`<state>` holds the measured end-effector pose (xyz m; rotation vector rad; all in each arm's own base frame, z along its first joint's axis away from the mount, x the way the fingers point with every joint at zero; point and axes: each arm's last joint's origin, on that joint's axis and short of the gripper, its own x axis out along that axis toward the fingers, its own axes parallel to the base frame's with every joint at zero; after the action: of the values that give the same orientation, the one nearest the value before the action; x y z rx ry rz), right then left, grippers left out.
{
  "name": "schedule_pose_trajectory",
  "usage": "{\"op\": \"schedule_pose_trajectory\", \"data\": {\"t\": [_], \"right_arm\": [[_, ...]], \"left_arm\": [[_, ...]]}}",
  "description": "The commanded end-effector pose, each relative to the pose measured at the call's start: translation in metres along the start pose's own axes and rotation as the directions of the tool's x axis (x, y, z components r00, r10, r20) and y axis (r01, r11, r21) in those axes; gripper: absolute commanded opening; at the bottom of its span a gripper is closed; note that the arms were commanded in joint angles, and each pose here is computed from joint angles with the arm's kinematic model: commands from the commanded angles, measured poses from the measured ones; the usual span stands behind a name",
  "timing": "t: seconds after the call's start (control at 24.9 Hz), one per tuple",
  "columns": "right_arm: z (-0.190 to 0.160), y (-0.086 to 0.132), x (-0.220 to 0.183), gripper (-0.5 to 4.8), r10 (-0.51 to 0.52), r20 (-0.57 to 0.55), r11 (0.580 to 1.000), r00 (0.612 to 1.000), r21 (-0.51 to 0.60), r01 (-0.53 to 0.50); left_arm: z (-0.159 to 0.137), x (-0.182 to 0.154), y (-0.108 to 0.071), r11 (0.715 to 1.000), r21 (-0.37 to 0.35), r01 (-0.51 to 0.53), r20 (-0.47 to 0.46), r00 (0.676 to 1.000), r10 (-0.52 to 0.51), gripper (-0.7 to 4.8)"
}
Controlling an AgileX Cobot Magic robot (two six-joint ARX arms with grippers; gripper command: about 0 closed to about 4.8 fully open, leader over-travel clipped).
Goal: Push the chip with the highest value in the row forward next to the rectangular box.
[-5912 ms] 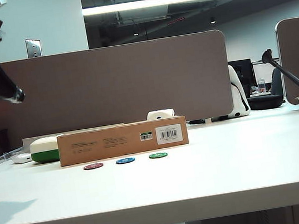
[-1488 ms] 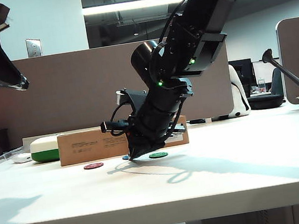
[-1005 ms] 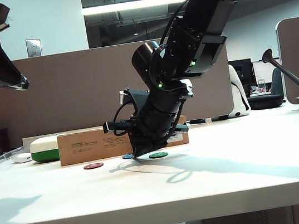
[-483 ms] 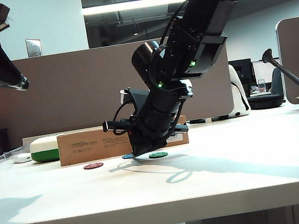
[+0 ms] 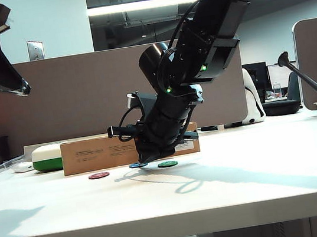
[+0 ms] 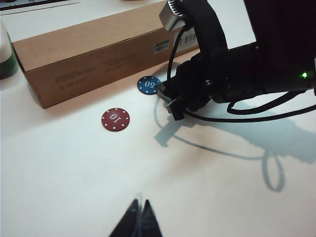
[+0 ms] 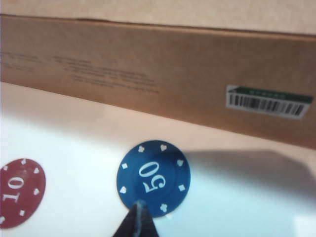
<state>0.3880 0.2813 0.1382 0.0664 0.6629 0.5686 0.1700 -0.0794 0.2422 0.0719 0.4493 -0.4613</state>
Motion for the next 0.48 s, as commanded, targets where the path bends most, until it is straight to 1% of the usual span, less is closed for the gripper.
{"op": "schedule_pose_trajectory", "data": {"t": [0.04, 0.16, 0.48], "right_arm": [[0.0000, 0.0016, 0.0079, -0.09, 0.005, -0.029, 1.000, 1.000, 0.004, -0.005], [-0.0003, 0.0042, 0.0149, -0.09, 0.004, -0.050, 1.000, 0.999, 0.002, -0.004], [0.0032, 0.0019, 0.0161, -0.09, -0.027, -0.022, 1.000, 0.999, 0.003, 0.027]], "left_arm": [[0.0022, -0.0008, 0.0001, 1.000, 0.001, 0.002, 0.015, 1.000, -0.002, -0.05], [0.0022, -0.0008, 0.0001, 1.000, 0.001, 0.002, 0.015, 1.000, -0.002, -0.05], [0.0021, -0.0008, 0.0001, 1.000, 0.002, 0.002, 0.015, 1.000, -0.002, -0.05]]}}
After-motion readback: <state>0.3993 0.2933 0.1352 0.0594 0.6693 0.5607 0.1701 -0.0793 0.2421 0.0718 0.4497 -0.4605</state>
